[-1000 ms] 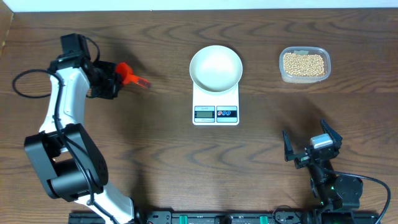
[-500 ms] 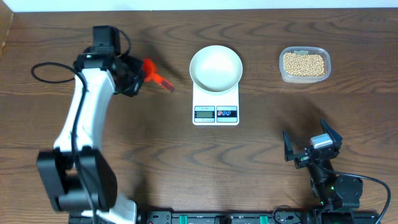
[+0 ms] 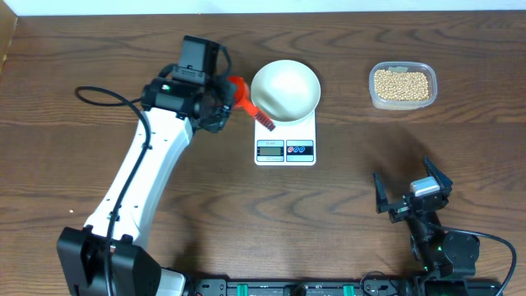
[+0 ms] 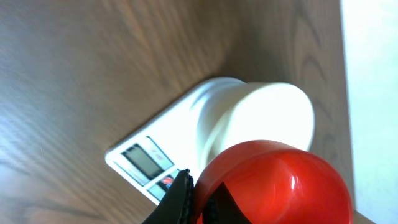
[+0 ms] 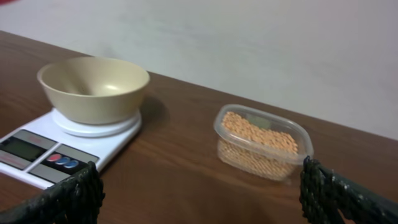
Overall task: Scoop item into bowl and weigh 50g on scale
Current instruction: 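Carry the red scoop with the left gripper toward the bowl, then reach the right gripper toward the scoop handle above the bowl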
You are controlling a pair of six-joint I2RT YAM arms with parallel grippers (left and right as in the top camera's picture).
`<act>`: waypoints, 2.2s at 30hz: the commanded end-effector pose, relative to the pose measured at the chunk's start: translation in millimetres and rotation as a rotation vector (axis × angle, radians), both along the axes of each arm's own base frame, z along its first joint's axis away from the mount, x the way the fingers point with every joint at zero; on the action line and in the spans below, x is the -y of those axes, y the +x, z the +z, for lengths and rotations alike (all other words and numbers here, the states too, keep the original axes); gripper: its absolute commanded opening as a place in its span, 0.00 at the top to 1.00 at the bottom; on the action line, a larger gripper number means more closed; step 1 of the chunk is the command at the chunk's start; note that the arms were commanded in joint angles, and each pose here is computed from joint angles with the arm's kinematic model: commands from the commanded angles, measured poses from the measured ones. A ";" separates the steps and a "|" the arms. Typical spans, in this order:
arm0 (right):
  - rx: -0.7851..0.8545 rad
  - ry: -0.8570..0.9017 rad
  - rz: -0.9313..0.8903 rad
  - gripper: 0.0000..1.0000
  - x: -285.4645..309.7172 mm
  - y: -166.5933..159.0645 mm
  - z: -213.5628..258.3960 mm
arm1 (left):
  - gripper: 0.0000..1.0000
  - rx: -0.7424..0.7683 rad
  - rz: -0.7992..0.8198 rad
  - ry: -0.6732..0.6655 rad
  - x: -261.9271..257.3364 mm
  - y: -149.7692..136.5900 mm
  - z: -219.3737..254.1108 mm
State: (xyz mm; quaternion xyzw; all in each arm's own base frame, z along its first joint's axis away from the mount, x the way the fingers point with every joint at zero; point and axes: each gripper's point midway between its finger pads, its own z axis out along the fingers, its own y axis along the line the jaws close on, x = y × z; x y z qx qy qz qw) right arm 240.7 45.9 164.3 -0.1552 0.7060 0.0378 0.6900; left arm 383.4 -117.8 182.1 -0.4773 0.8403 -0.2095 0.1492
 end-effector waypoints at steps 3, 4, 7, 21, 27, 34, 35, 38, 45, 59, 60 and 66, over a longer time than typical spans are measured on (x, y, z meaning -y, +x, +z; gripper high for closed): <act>0.063 -0.004 0.169 0.01 -27.7 -10.2 13.9 | 0.93 0.043 0.017 0.025 10.9 5.8 2.8; 0.083 -0.005 0.197 0.01 -32.0 -12.4 18.5 | 0.93 0.048 0.016 0.030 11.7 6.3 3.2; 0.110 0.034 0.236 0.01 -37.8 -16.2 29.6 | 0.93 0.064 0.015 0.031 13.6 8.8 5.1; 0.059 0.081 0.368 0.01 -57.0 -12.2 111.8 | 0.93 0.118 0.018 0.016 16.6 20.0 12.9; -0.054 0.066 0.513 0.01 -75.5 14.2 144.4 | 0.93 0.119 0.018 0.016 16.6 20.1 13.1; -0.267 0.167 0.726 0.01 -95.5 56.2 168.7 | 0.93 0.131 0.048 -0.004 17.3 23.9 15.6; -0.308 0.186 0.736 0.01 -96.5 64.9 167.5 | 0.93 0.131 0.074 -0.023 17.7 25.2 16.7; -0.376 0.239 0.772 0.01 -99.8 83.5 163.3 | 0.93 0.133 0.146 -0.077 19.1 29.2 19.9; -0.481 0.359 0.815 0.01 -106.3 110.1 141.4 | 0.93 0.093 0.261 -0.156 23.7 28.9 16.7; -0.681 0.522 0.647 0.23 -148.9 145.9 103.3 | 0.93 0.088 0.187 -0.168 59.9 20.3 13.5; -0.679 0.521 0.652 0.23 -151.4 145.3 104.2 | 0.92 0.090 0.187 -0.169 60.0 20.5 13.9; -0.699 0.563 0.658 0.26 -159.3 143.4 108.6 | 0.93 0.079 0.175 -0.233 70.5 20.4 17.7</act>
